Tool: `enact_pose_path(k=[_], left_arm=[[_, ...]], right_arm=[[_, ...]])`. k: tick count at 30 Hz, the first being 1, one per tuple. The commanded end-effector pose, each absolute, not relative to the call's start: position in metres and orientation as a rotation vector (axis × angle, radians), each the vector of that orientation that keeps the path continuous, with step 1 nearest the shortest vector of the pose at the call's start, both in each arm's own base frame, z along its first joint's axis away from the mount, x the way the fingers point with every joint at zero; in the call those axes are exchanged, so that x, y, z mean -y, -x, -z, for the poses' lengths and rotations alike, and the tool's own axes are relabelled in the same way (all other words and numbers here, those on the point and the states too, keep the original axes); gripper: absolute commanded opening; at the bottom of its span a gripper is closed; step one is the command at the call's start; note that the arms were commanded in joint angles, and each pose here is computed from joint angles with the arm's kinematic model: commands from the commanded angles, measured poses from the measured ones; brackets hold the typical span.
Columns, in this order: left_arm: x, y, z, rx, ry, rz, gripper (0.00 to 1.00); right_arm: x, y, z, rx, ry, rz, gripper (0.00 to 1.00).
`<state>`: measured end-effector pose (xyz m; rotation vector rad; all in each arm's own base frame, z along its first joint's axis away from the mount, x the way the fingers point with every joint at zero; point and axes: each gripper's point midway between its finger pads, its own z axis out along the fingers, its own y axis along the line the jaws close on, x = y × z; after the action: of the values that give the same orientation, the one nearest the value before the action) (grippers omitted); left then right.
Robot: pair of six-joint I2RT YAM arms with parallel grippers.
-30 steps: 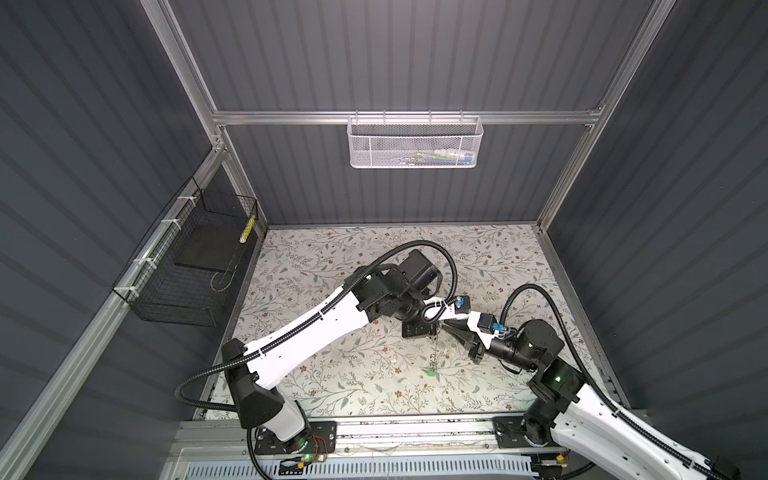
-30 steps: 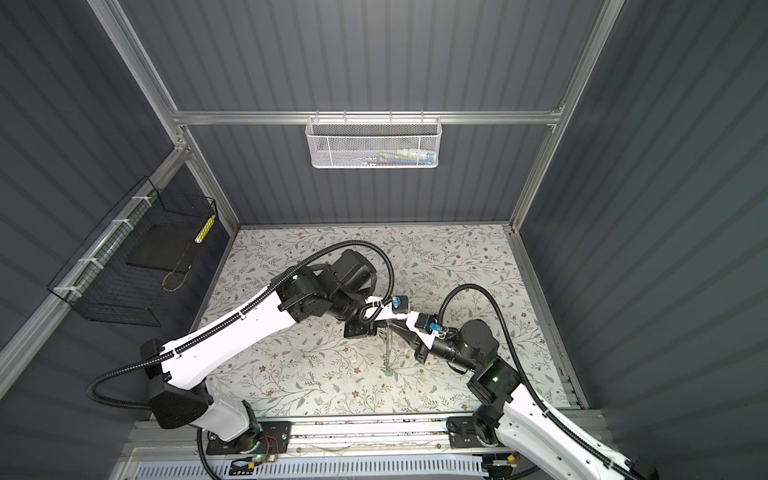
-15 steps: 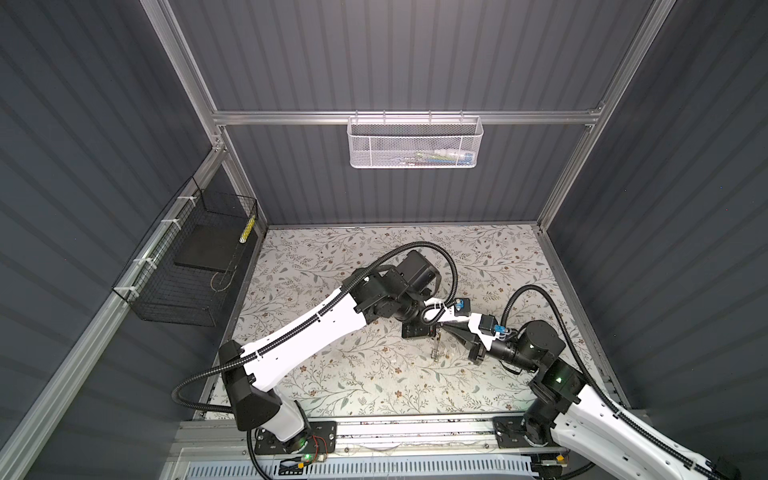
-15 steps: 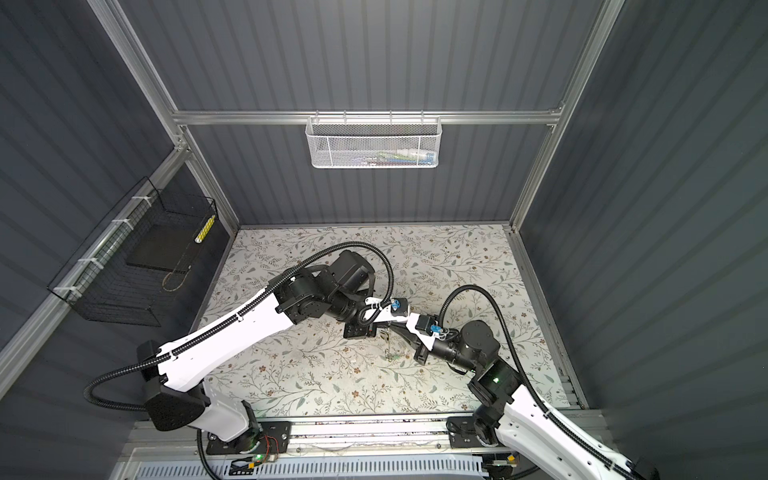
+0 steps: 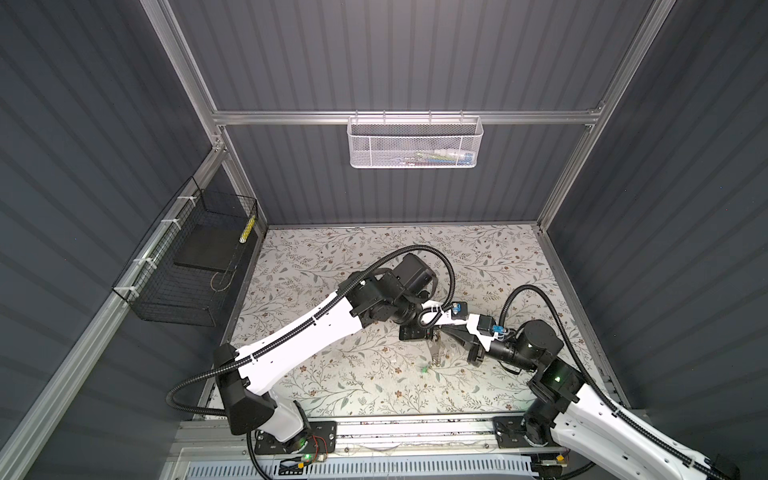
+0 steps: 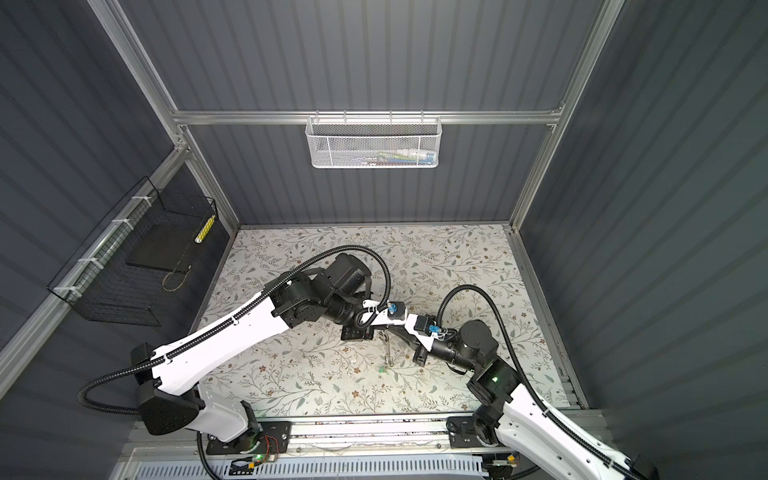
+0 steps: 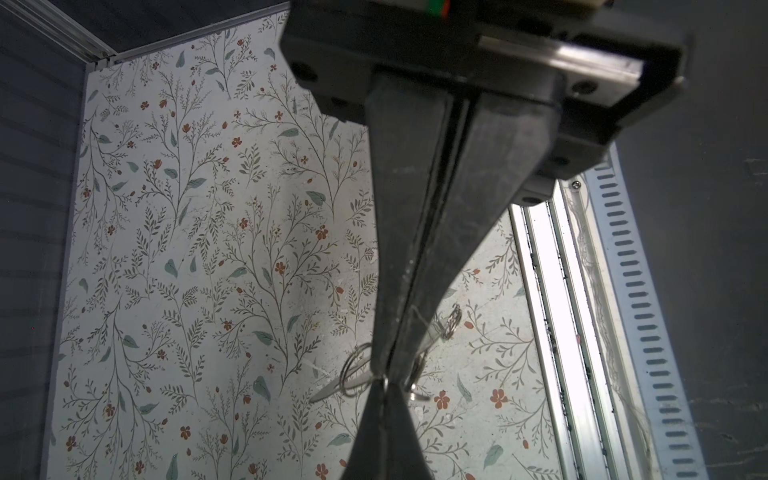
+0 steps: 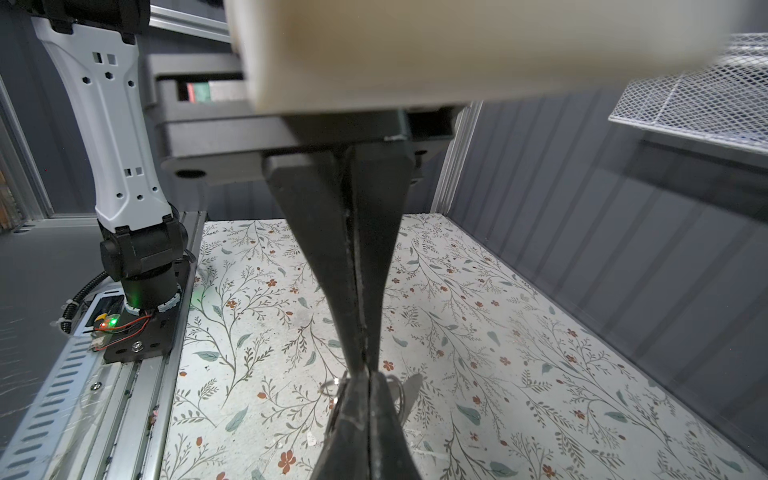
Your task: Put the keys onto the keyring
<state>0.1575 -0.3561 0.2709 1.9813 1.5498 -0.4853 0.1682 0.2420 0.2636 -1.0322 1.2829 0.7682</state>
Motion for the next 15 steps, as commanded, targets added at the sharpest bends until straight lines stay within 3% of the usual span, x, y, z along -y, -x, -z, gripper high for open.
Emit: enact_pose_path(k=[1, 3, 15], left_arm=[[0.36, -0.148, -0.291, -1.486, -1.925, 0.537, 0.27], [0.355, -0.153, -0.287, -1.51, -1.903, 0.508, 0.38], [0.338, -0.163, -0.266, -1.608, -1.664, 0.597, 0.5]], right_arm=[[-0.241, -0.169, -0.269, -1.266, 0.998, -0.783, 0.0], [-0.24, -0.168, -0.271, -1.252, 0.99, -0.789, 0.0], [-0.237, -0.163, -0.285, -1.179, 0.959, -0.812, 0.0]])
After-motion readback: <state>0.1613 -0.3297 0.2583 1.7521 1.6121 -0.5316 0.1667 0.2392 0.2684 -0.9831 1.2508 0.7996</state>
